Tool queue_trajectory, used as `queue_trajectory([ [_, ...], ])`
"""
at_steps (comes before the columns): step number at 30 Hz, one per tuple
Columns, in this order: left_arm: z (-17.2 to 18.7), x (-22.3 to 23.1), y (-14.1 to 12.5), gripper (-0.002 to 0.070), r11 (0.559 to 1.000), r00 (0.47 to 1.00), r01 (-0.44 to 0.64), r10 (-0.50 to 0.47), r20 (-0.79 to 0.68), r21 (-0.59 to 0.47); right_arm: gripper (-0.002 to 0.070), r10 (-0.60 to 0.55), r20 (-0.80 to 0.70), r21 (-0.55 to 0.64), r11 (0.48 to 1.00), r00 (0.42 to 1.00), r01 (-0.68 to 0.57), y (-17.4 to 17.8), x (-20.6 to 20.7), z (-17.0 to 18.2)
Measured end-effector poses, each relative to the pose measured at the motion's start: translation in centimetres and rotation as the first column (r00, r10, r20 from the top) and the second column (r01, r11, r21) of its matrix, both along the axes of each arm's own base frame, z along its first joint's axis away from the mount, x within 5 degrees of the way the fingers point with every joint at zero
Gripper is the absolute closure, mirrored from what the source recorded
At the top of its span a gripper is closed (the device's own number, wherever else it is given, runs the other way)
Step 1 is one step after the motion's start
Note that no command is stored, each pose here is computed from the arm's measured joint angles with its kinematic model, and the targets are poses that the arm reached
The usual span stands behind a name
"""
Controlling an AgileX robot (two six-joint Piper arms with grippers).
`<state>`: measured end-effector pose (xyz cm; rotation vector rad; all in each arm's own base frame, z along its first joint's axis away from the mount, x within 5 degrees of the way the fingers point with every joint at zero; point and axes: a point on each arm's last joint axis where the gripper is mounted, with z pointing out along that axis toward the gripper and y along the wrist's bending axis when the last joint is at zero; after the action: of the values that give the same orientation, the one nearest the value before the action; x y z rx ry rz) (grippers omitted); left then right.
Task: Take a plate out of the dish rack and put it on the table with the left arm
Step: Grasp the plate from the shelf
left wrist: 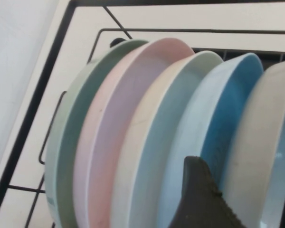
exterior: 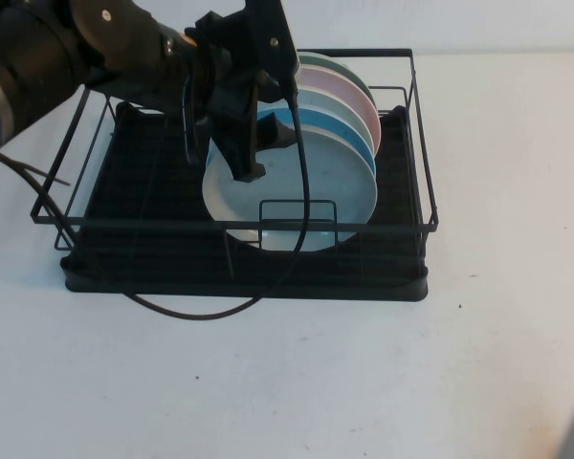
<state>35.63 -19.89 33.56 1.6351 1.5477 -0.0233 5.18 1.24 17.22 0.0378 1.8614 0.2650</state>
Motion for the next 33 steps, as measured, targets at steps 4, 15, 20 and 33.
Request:
queue_trajectory([
  [4, -0.2, -0.2, 0.0, 0.0314, 1.000, 0.999, 0.016, -0.016, -0.028, 0.012, 0.0696, 0.000, 0.000, 0.000, 1.000, 1.000, 0.000, 0.0, 0.0, 0.0],
  [15, -2.1, 0.6, -0.4, 0.0377, 0.998, 0.998, 0.034, -0.032, -0.050, 0.047, 0.0696, 0.000, 0.000, 0.000, 1.000, 1.000, 0.000, 0.0, 0.0, 0.0],
  [20, -2.1, 0.9, -0.4, 0.0550, 0.999, 0.999, 0.023, -0.022, -0.035, 0.042, 0.0696, 0.000, 0.000, 0.000, 1.000, 1.000, 0.000, 0.0, 0.0, 0.0],
  [33, 5.6, -2.1, 1.7, 0.0631, 1.000, 0.970, -0.015, 0.017, 0.244, -0.011, 0.0696, 0.000, 0.000, 0.000, 1.000, 1.000, 0.000, 0.0, 0.0, 0.0],
])
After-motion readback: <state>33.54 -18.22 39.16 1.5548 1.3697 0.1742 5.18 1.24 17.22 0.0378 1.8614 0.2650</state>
